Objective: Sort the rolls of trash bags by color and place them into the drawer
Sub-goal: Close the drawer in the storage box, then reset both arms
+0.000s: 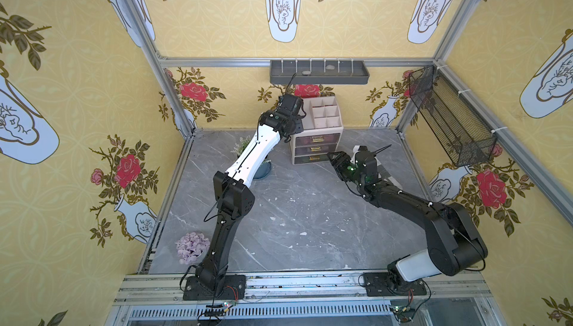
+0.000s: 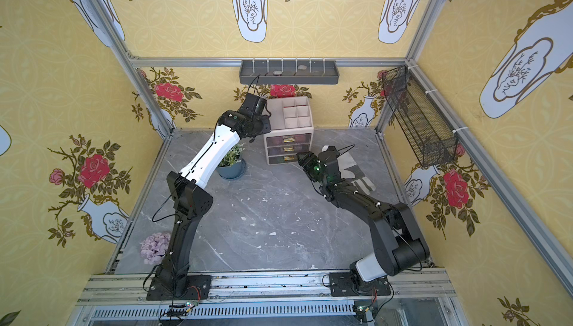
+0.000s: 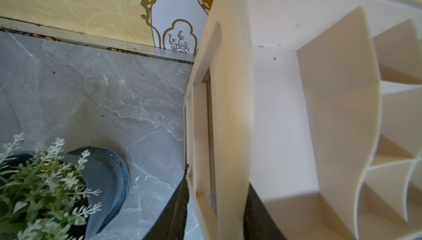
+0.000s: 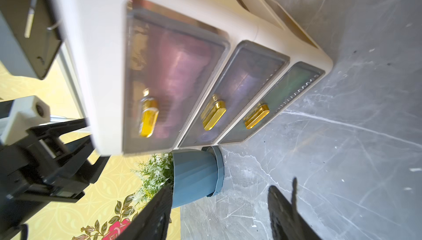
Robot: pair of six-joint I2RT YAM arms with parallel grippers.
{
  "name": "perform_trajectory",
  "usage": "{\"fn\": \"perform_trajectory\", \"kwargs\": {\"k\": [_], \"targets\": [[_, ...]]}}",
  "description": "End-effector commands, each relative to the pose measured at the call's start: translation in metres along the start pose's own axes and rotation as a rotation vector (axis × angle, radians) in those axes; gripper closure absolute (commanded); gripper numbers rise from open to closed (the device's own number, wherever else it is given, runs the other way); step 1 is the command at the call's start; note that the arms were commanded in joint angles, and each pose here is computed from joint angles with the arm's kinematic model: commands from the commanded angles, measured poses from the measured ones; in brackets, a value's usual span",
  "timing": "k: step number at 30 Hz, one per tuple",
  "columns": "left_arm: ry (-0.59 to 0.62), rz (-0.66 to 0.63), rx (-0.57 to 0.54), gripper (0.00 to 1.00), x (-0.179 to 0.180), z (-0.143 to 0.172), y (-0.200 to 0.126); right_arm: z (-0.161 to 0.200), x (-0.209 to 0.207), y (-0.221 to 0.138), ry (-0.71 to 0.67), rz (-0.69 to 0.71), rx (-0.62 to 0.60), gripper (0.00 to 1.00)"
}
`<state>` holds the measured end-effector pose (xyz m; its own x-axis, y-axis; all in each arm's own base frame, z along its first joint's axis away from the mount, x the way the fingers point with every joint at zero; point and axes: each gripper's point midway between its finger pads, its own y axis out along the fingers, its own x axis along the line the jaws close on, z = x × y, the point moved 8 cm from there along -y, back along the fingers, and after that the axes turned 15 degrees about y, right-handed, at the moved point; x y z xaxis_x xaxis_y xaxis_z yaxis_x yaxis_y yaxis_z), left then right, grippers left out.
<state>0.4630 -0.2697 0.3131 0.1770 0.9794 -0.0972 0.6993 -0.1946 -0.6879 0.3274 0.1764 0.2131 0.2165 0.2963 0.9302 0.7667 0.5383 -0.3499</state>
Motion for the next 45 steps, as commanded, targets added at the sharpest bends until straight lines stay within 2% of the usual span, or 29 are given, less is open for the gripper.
{"fn": "perform_trajectory", "kwargs": {"k": [1, 9, 13, 15, 18, 21, 27, 33, 35, 41, 45], "targets": [[0.022, -0.012, 0.010, 0.58, 0.003, 0.000, -0.005, -0.002, 0.000, -0.012, -0.051, 0.048, -0.035, 0.32], [0.042, 0.021, -0.070, 0.54, 0.002, -0.016, -0.036, -0.008, 0.009, -0.044, -0.098, 0.064, -0.086, 0.30], [0.101, 0.040, -0.159, 0.53, 0.004, -0.018, -0.079, -0.018, 0.017, -0.068, -0.173, 0.096, -0.138, 0.28], [0.134, 0.066, -0.272, 0.52, 0.009, -0.015, -0.113, -0.028, 0.018, -0.079, -0.225, 0.157, -0.172, 0.26], [0.172, 0.060, -0.394, 0.49, 0.032, 0.017, -0.144, -0.046, 0.006, -0.091, -0.281, 0.258, -0.191, 0.24], [0.200, -0.072, -0.450, 0.34, 0.068, 0.055, -0.163, -0.063, -0.010, -0.106, -0.369, 0.327, -0.237, 0.22], [0.155, -0.367, -0.397, 0.26, 0.154, 0.140, -0.152, -0.090, -0.047, -0.128, -0.565, 0.483, -0.406, 0.18], [0.191, -0.598, -0.452, 0.22, 0.190, 0.192, -0.135, -0.104, -0.090, -0.136, -0.657, 0.554, -0.618, 0.14], [0.171, -0.644, -0.425, 0.22, 0.201, 0.205, -0.127, -0.109, -0.109, -0.137, -0.657, 0.540, -0.691, 0.11], [0.124, -0.748, -0.405, 0.18, 0.232, 0.248, -0.109, -0.116, -0.151, -0.139, -0.673, 0.544, -0.792, 0.09], [0.054, -0.732, -0.432, 0.17, 0.255, 0.276, -0.102, -0.113, -0.161, -0.150, -0.666, 0.481, -0.846, 0.07]]}}
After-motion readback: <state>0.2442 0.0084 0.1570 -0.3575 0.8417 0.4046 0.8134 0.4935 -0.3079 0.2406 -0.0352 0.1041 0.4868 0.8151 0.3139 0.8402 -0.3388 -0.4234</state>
